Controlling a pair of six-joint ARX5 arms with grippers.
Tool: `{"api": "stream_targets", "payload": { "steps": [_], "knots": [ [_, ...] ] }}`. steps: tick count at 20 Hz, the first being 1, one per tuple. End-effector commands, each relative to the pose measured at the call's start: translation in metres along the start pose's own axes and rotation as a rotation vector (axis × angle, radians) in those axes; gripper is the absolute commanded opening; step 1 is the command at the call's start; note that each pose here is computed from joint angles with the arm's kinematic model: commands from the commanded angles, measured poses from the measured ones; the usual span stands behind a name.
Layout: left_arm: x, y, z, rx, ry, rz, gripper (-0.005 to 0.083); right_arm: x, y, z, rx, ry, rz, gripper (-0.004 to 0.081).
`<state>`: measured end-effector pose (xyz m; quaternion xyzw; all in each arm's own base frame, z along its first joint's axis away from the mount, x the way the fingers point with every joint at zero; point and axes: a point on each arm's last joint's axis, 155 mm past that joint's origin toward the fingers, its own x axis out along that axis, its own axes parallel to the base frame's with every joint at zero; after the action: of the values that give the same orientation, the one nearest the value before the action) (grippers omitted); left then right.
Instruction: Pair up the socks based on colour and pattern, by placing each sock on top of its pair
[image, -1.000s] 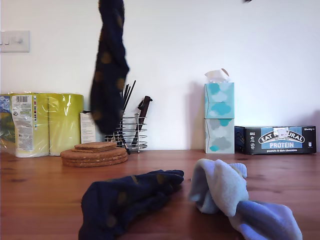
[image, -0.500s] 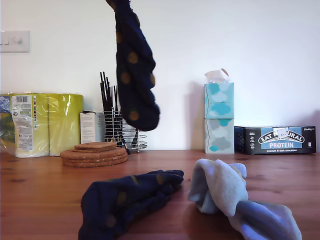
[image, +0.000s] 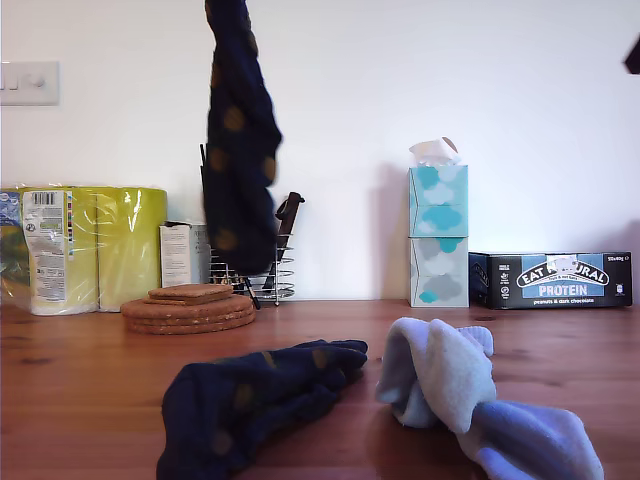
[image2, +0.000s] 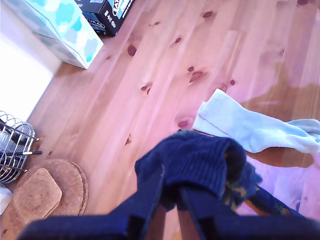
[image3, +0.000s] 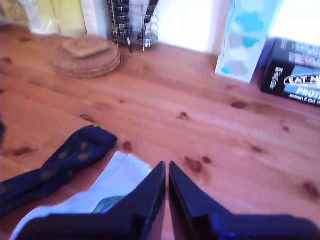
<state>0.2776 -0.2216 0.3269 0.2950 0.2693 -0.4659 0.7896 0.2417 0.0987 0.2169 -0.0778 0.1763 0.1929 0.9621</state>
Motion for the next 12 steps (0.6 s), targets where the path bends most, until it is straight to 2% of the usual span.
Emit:
{"api": "stream_targets", "payload": {
  "steps": [1,3,5,12],
  "knots": [
    [0.015,-0.007,-0.013,-0.018,0.064,-0.053,-0.0021,-0.007,0.004,-0.012,0.008,0.032,0.020,-0.0013],
    [0.021,-0.019,-0.026,-0.030,0.129,-0.106,-0.0021,-0.014,0.005,-0.020,0.001,0.051,0.024,-0.0013],
    [0.023,-0.034,-0.039,-0.044,0.201,-0.154,-0.0021,-0.016,0.004,-0.018,0.000,0.043,0.023,-0.0013],
    [0.017,-0.058,-0.019,-0.214,0.169,-0.204,-0.0022,-0.015,0.007,-0.016,-0.006,0.037,0.040,-0.0013]
  ]
}}
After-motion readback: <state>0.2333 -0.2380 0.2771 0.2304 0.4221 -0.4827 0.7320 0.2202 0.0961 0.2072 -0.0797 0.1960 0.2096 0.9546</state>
